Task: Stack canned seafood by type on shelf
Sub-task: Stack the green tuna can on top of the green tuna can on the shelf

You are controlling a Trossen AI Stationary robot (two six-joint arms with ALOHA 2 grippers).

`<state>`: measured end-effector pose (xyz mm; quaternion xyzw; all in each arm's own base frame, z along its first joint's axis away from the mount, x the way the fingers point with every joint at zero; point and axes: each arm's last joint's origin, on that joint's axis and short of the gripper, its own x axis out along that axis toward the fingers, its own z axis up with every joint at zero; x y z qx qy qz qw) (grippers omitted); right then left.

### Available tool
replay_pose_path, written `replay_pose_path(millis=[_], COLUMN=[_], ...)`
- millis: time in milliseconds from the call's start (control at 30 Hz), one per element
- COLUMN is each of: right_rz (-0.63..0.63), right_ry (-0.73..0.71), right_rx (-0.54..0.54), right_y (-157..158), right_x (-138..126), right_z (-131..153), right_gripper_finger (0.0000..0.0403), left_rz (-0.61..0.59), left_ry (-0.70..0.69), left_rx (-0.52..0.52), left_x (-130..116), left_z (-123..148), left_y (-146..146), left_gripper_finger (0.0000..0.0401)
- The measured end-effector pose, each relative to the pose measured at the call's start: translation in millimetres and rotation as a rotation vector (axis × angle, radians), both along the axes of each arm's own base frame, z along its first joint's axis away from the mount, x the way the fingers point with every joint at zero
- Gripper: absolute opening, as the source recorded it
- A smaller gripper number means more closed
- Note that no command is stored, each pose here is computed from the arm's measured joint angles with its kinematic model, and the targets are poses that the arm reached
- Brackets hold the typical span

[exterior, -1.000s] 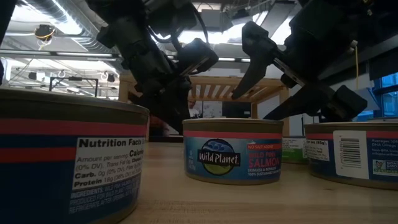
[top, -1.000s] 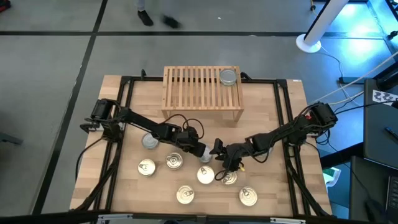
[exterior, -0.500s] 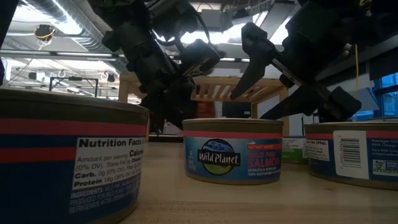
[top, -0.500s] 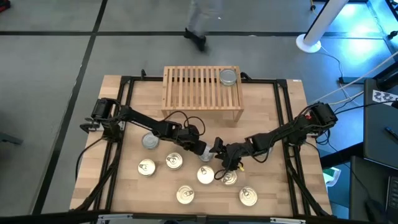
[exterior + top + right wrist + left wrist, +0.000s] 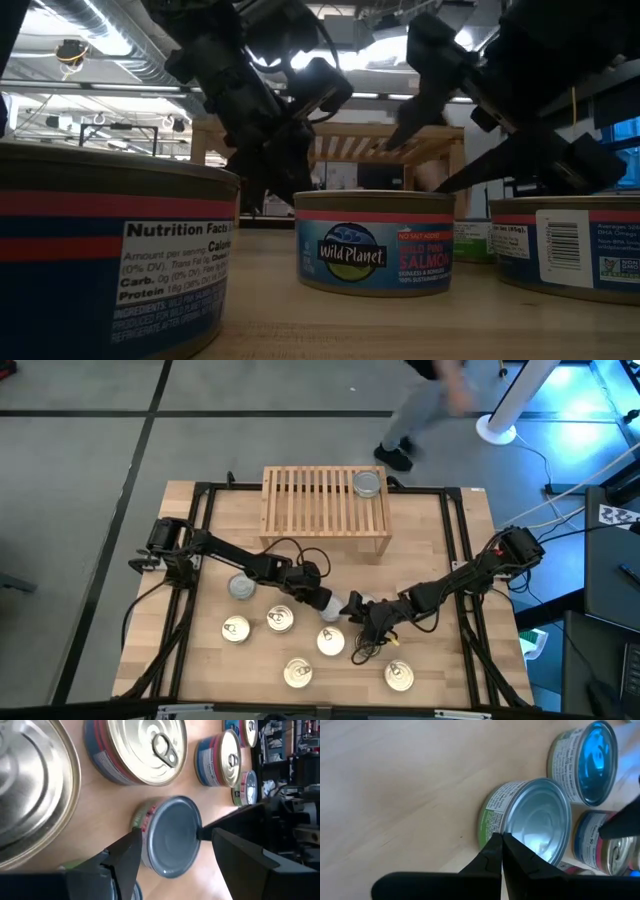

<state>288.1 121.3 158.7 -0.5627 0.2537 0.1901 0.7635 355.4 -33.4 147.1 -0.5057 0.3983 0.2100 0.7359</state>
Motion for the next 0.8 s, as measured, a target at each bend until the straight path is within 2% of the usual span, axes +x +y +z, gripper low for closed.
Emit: replay_pose_path(millis=[800], right_rz=[-0.011], right_ry=[0.015], right_rx=[-0.016], right_y=[-0.1], right_x=[-1.5], right_z=[-1.4], right_gripper_finger=[0.0243], left_rz=[-0.007], left_ry=[-0.020], left_rx=[-0.008], left_x=[0.2], left_z=[5.1], left_y=[-0.3], left_gripper_finger=[0.0000])
